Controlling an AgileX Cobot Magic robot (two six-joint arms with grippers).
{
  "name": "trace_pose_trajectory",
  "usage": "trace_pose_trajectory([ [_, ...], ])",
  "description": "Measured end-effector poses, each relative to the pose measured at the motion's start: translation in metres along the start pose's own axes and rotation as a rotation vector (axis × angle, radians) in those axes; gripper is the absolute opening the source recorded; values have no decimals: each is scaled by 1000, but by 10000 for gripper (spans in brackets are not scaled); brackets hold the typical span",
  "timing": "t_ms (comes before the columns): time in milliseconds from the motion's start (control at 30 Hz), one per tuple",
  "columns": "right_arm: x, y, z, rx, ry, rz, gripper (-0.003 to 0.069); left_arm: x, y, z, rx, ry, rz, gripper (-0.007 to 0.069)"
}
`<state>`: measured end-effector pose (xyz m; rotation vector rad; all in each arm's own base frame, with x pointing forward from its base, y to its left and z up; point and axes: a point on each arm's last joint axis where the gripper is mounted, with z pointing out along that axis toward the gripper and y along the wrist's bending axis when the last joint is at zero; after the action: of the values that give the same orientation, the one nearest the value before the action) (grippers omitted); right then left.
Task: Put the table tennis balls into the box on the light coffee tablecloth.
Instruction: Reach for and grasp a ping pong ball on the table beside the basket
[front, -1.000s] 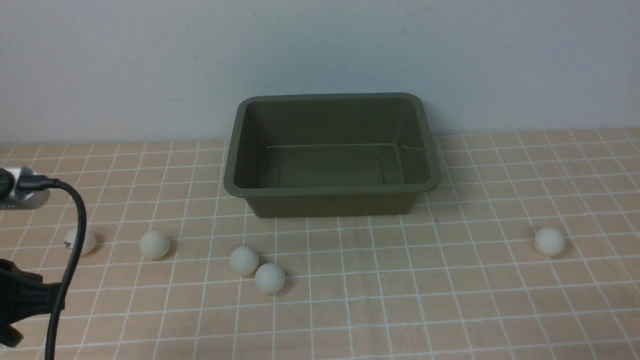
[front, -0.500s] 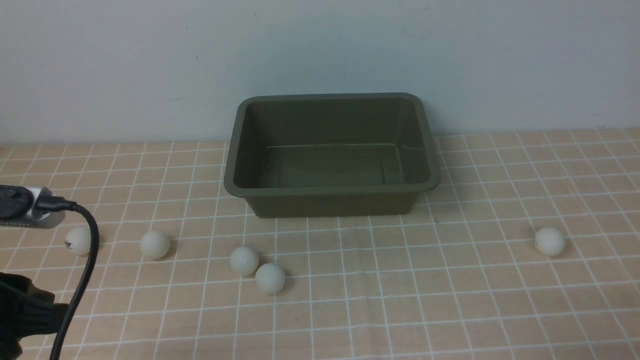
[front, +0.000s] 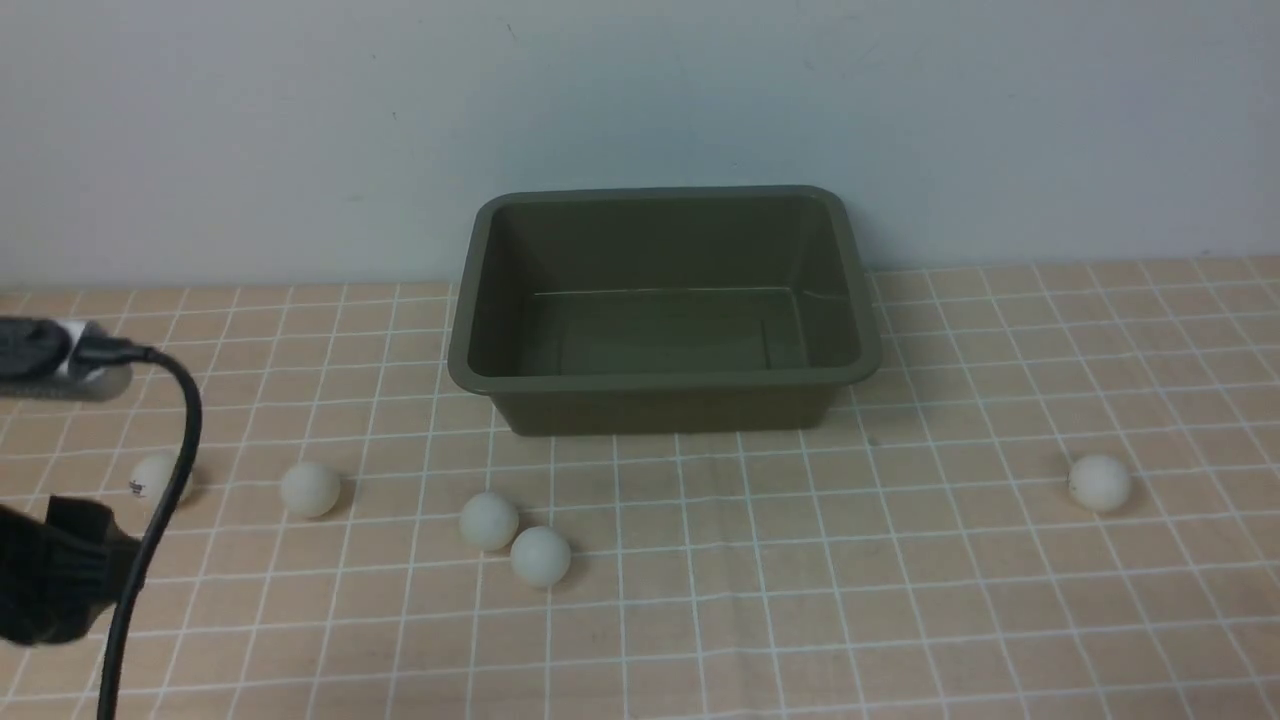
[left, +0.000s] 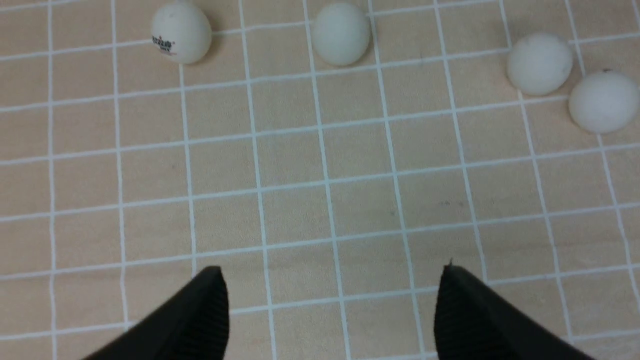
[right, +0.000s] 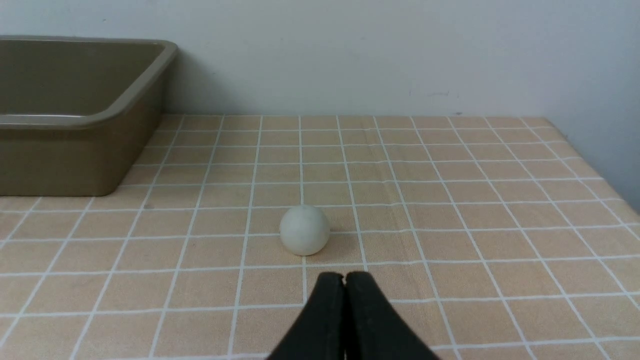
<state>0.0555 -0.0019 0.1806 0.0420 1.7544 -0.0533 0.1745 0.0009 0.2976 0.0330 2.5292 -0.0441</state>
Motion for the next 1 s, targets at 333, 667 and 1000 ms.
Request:
trace_pose_trajectory([
  [333, 0, 0, 0, 0, 0, 0, -19, -60, 37, 45, -138, 145, -128, 460],
  [667, 0, 0, 0, 0, 0, 0, -19, -54, 94, 103, 35, 229, -440, 460],
  [1000, 0, 0, 0, 0, 0, 0, -19, -65, 100, 133, 128, 98, -407, 460],
])
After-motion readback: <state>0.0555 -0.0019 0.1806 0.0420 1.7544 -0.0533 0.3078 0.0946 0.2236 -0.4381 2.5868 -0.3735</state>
